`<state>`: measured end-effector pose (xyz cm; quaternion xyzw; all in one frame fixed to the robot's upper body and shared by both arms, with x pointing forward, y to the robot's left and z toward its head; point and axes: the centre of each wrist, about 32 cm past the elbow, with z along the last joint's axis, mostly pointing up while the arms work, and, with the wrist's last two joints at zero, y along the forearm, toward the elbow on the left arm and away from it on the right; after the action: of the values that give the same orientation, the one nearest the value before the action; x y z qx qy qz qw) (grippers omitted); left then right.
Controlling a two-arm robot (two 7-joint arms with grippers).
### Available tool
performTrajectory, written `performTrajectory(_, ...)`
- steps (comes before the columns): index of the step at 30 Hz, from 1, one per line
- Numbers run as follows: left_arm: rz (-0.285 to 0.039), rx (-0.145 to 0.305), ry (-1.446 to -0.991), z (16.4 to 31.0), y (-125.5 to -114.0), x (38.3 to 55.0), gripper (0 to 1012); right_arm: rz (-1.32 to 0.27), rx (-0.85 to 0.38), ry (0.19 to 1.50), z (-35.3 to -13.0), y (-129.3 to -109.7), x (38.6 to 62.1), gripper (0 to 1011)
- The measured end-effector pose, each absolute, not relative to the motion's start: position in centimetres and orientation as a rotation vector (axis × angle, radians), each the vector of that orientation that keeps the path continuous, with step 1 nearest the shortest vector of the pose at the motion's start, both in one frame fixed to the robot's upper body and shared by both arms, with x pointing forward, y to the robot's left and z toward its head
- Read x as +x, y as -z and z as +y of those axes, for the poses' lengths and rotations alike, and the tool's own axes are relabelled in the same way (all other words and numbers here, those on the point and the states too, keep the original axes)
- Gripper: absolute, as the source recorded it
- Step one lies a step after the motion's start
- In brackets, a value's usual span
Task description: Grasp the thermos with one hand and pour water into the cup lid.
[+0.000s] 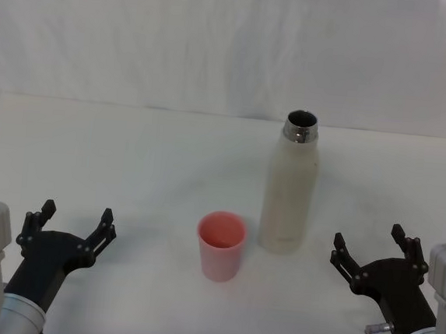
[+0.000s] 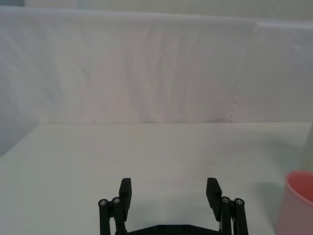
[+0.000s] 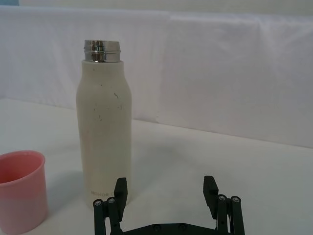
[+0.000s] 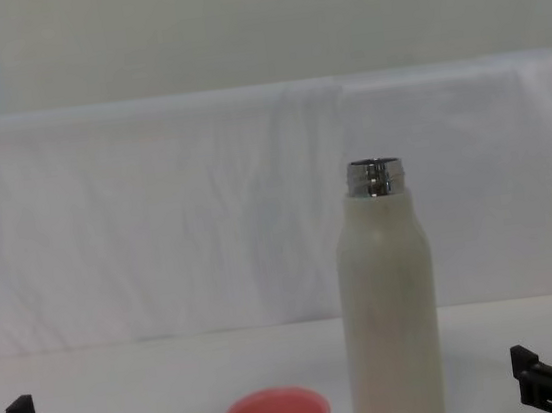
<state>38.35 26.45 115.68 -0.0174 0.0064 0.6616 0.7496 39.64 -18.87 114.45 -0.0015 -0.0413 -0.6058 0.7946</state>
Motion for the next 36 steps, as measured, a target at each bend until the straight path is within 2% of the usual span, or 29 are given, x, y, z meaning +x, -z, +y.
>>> performTrajectory(18,0.014,-0.038,-1.446,26.5,-115.7,38.4,1001,-0.088,-0.003,1.303,-18.9,-114.5,39.6,1001)
performTrajectory(28,0.014,-0.038,-1.446,26.5,-115.7,38.4,1001,-0.094,0.002,1.294,-19.7,-115.2,39.2,1001)
performTrajectory(36,0.014,-0.038,-1.446,26.5,-115.7,38.4,1001,-0.108,-0.037,1.223,-20.6,-116.1,39.4,1001)
